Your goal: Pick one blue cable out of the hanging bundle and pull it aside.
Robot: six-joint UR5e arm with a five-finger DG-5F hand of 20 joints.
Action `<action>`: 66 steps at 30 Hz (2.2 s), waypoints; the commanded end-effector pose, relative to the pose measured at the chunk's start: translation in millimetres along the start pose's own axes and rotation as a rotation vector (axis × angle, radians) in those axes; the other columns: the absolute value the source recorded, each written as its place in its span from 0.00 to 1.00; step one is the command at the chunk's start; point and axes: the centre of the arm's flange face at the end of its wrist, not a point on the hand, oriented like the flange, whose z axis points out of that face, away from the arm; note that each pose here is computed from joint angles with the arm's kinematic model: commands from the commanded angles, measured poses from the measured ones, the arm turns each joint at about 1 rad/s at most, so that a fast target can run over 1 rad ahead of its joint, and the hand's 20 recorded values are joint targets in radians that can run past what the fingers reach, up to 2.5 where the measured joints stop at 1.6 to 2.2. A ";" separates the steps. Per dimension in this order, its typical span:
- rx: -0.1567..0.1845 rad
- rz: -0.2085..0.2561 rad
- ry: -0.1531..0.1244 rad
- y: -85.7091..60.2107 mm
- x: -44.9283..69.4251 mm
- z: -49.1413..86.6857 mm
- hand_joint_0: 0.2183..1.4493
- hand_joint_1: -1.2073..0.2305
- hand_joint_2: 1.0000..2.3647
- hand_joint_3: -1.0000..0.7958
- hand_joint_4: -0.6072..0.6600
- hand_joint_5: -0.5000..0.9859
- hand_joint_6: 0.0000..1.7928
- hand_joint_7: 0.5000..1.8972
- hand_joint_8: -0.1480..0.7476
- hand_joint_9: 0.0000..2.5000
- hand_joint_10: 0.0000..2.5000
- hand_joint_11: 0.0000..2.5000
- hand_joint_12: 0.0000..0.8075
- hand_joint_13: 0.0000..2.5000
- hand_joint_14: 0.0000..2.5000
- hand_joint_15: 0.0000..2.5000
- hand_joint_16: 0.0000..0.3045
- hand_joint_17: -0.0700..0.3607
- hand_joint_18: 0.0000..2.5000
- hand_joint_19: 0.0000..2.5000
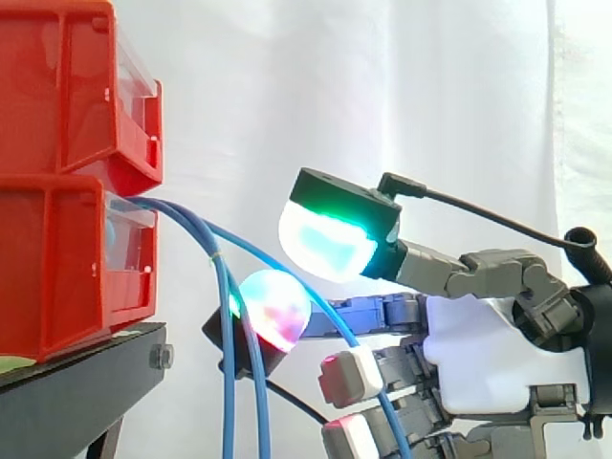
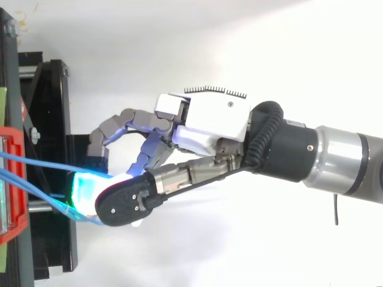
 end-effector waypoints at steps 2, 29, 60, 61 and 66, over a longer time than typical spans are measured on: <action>0.000 -0.046 -0.014 0.0 -7.2 1.1 0.24 0.45 0.00 0.28 0.49 0.22 0.50 0.23 0.51 0.50 0.01 0.33 0.48 0.45 0.01 0.30 0.17 0.44 0.41 0.33; -0.036 -0.119 -0.024 19.5 -13.0 11.3 0.28 0.45 0.00 0.30 0.48 0.22 0.48 0.25 0.51 0.49 0.01 0.33 0.46 0.45 0.01 0.30 0.16 0.42 0.40 0.34; 0.010 -0.118 -0.009 21.2 -12.1 8.2 0.25 0.53 0.00 0.28 0.50 0.23 0.50 0.26 0.52 0.49 0.01 0.34 0.48 0.44 0.01 0.30 0.17 0.44 0.40 0.35; 0.008 -0.117 -0.009 22.3 -11.9 8.0 0.26 0.53 0.00 0.29 0.50 0.23 0.50 0.27 0.51 0.49 0.01 0.34 0.48 0.44 0.01 0.30 0.17 0.43 0.39 0.35; 0.031 -0.125 -0.010 26.4 -12.8 3.9 0.28 0.46 0.01 0.40 0.49 0.23 0.51 0.31 0.51 0.49 0.01 0.34 0.47 0.44 0.01 0.30 0.17 0.43 0.39 0.35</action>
